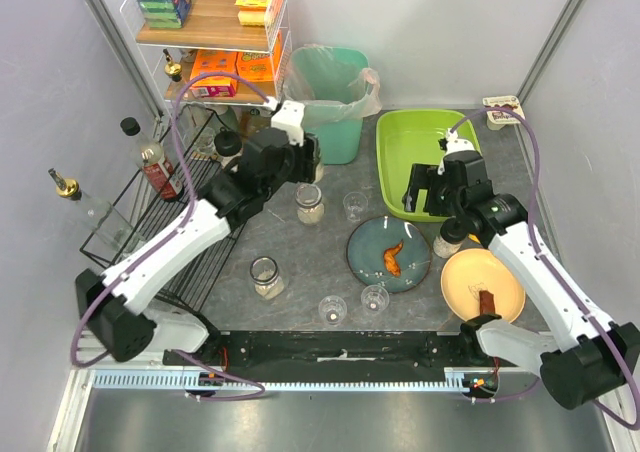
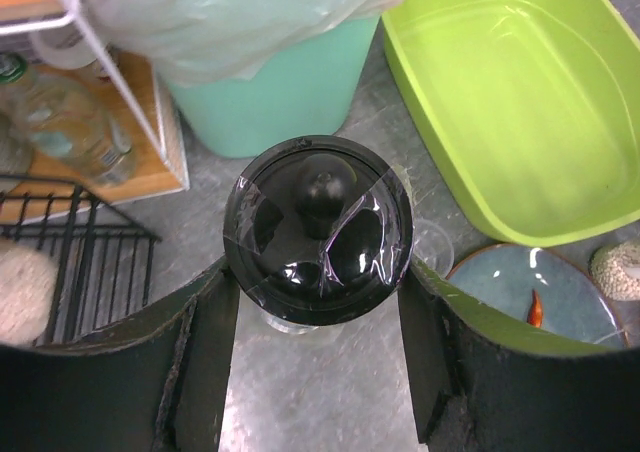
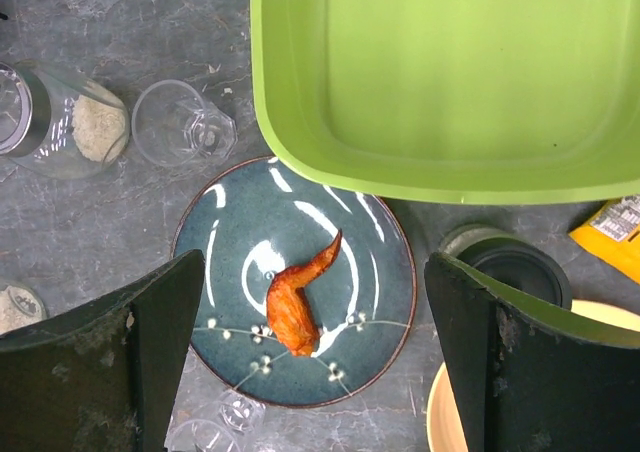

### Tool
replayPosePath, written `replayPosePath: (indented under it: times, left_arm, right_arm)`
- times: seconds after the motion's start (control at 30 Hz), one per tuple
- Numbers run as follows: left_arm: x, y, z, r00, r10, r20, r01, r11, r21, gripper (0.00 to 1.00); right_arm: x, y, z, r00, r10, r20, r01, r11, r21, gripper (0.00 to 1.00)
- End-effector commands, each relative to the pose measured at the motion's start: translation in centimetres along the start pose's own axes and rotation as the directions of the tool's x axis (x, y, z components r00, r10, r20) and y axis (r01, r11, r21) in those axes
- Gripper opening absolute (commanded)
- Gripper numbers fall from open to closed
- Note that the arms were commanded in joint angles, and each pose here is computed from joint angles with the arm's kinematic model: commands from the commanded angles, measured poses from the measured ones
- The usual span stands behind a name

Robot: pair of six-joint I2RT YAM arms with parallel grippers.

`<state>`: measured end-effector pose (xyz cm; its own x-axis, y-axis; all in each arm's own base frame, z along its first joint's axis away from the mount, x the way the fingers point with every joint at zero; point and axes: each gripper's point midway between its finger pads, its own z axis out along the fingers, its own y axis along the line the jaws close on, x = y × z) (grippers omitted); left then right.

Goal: Clear the kitchen counter

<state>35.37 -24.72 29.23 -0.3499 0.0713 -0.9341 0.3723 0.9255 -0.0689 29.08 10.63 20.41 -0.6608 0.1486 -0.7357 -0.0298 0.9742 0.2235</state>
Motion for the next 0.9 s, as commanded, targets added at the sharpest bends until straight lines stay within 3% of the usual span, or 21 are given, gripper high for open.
replayPosePath:
  times: [0.0,0.4,0.6,0.87]
  left_arm:
    - [-1.2,1.9,-4.8,0.996,-0.064,0.057,0.067,0.996,-0.052,0.54]
    - [-0.7,9.0,-12.1,0.991,-0.061,0.118,0.094,0.949,-0.301,0.55]
    - [-0.3,13.7,-13.4,0.982,-0.105,0.157,0.164,0.887,-0.432,0.55]
    - [-0.9,18.5,-13.4,0.952,-0.188,0.242,0.286,0.83,-0.479,0.54]
  right_arm:
    - [-3.3,1.8,0.2,0.997,-0.013,0.07,0.017,0.998,-0.062,0.98]
    - [-3.6,3.3,2.3,0.999,-0.016,0.046,0.021,0.992,-0.122,0.98]
    - [-3.8,3.5,2.6,0.999,-0.018,0.047,0.024,0.992,-0.123,0.98]
    - [-3.4,3.8,2.5,0.999,-0.02,0.036,0.025,0.989,-0.145,0.98]
